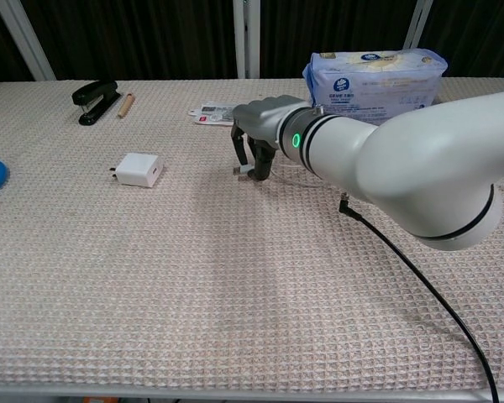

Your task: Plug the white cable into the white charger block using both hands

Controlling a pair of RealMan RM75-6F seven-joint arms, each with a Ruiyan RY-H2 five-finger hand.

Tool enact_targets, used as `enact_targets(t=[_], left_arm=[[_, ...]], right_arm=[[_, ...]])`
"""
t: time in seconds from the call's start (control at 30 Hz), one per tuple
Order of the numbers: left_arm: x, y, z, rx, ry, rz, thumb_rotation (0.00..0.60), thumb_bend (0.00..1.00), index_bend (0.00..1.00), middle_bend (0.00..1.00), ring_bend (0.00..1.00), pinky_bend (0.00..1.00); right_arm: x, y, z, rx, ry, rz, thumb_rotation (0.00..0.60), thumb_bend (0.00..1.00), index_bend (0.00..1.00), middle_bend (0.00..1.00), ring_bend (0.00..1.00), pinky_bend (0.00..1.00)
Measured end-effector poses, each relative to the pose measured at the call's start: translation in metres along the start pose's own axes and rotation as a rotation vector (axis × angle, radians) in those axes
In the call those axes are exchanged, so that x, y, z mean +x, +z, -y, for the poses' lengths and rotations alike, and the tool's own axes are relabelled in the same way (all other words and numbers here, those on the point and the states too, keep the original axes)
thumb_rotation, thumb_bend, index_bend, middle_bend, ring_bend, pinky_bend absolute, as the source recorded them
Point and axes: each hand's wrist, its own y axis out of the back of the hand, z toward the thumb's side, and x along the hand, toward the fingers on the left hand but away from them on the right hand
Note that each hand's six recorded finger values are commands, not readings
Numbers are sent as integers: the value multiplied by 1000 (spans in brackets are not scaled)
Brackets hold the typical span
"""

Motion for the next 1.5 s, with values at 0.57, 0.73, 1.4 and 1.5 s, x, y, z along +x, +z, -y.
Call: enact_targets(t=[0.57,0.73,1.4,1.5], left_arm=[[88,92,7,-54,-121,306,600,228,267,238,47,82],[115,117,24,-73,-199,342,600,228,267,238,47,84],[190,186,102,-52,-344,345,600,247,307,273,48,86],[190,188,109,-37,-349,341,600,247,307,273,48,86]], right_arm=[[45,-61,-44,-145,-121,-79,600,406,620,580,318,210],[57,-78,-48,-201,-140,-93,600,406,620,580,318,211],[64,-104,-58,-243,-159,-56,600,406,620,580,318,211],[63,-105,-56,-245,-155,-54,600,406,620,580,318,211]])
